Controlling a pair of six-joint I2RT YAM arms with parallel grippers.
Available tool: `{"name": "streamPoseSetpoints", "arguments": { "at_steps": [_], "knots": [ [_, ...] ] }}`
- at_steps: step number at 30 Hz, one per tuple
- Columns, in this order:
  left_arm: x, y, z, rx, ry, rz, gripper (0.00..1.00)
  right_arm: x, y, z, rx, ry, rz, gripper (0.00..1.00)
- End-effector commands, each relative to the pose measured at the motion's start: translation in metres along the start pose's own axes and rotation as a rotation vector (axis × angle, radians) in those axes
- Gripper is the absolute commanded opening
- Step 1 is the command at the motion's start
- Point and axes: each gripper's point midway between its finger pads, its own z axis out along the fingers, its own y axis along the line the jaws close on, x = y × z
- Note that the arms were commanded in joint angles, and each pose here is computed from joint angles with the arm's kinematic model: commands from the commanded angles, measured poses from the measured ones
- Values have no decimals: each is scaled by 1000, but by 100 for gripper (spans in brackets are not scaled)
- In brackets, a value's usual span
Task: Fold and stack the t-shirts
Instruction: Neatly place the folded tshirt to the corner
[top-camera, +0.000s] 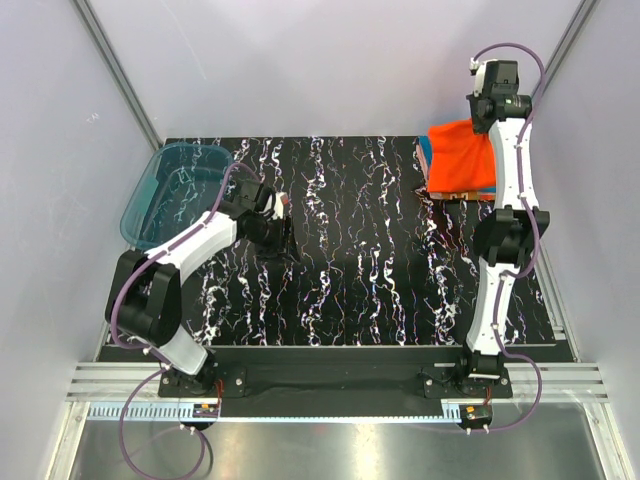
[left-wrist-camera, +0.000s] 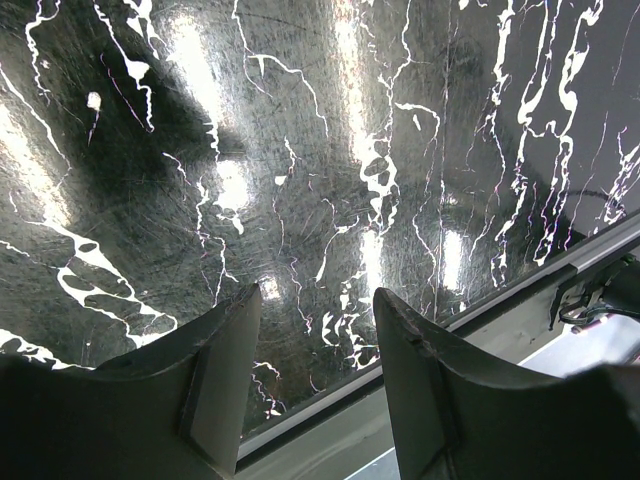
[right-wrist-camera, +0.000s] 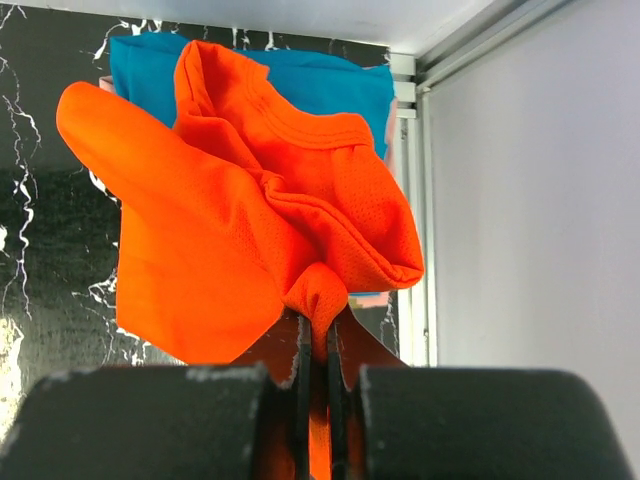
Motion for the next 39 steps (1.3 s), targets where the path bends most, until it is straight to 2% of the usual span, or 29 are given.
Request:
{"name": "streamPoseSetpoints", "arguments": {
  "at_steps": [1, 6, 19, 31, 33, 34, 36, 38, 39],
  "knots": [
    [-11, -9, -3, 33, -15, 25, 54, -23, 0, 4, -18, -88, 10, 0],
    [-13, -8, -1, 30, -7, 25, 54, -14, 6, 27, -24, -67, 4, 0],
    [-11, -5, 2, 17, 10, 9, 54, -20, 0, 66, 33, -133, -6, 0],
    [-7, -1, 5, -6, 43, -6, 54, 19, -8, 129, 94, -85, 26, 0],
    [-6, -1, 5, -10, 50, -6, 54, 19, -15, 135, 132, -97, 43, 10],
    [-5, 0, 6, -14, 54, -8, 54, 22, -19, 140, 152, -94, 54, 20],
    [-6, -1, 4, -20, 52, -8, 54, 24, -25, 149, 191, -109, 61, 45],
    [-5, -3, 3, -27, 54, -10, 54, 23, -41, 151, 263, -119, 77, 65],
    [-5, -5, 2, -29, 54, -6, 54, 19, -51, 151, 308, -139, 94, 86]
  ]
}}
